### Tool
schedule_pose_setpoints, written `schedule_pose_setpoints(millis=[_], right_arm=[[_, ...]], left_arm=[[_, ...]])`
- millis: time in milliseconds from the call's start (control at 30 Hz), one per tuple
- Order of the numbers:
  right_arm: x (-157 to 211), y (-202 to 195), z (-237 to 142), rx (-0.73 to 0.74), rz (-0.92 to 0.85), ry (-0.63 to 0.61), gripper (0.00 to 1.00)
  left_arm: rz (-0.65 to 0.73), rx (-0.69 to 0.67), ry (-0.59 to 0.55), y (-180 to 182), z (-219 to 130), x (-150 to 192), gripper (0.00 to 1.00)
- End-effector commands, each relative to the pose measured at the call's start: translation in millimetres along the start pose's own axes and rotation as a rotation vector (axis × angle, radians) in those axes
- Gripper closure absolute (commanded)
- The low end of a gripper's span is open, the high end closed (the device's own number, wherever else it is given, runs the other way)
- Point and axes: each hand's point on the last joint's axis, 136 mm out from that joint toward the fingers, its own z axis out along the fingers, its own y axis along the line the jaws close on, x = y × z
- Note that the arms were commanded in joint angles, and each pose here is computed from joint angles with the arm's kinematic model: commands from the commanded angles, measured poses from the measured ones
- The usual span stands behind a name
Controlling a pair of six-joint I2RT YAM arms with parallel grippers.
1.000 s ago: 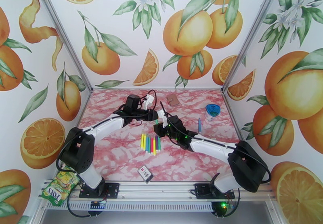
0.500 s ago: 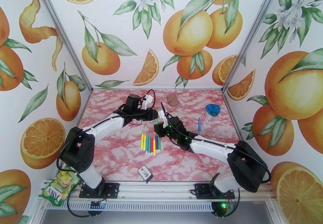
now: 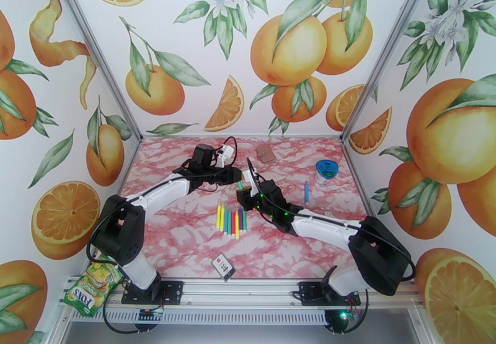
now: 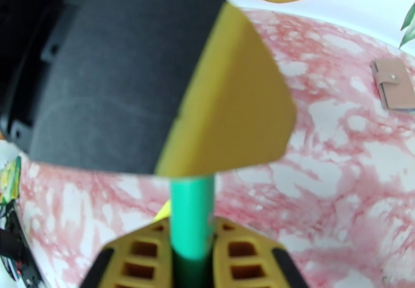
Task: Open the pen caps
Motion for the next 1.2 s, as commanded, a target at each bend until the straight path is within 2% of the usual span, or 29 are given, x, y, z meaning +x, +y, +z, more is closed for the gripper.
schedule_pose_setpoints(millis=[0,467,567,900,1167], right_arm=[[50.8,-4.2,-10.4,0.022,-0.039,0.159,1.0],[59.0,-10.6,-15.6,0.055,-0.053,0.17,1.0],[58.3,-10.9,-16.7,0.057,-0.049,0.165,1.0],[36.3,-29.7,-25.7,0.16,-0.024,0.115,1.0],[20.9,-70.4,-39.0,0.302,0.022,0.105,1.0]], left_arm=[[0.042,-0.174,-0.319,34.1,-50.2,-93.9,1.0],[0.046,-0.213,-0.361,32.4,-68.9,-112.7,1.0],[0.068,-0.22,-0.338,31.3,-69.7,-111.7,1.0],[0.155,-0.512,-0.2,68.8,-94.4,-75.5,1.0],[0.164,-0.765,-0.138,106.5,-125.4,-49.7,1.0]])
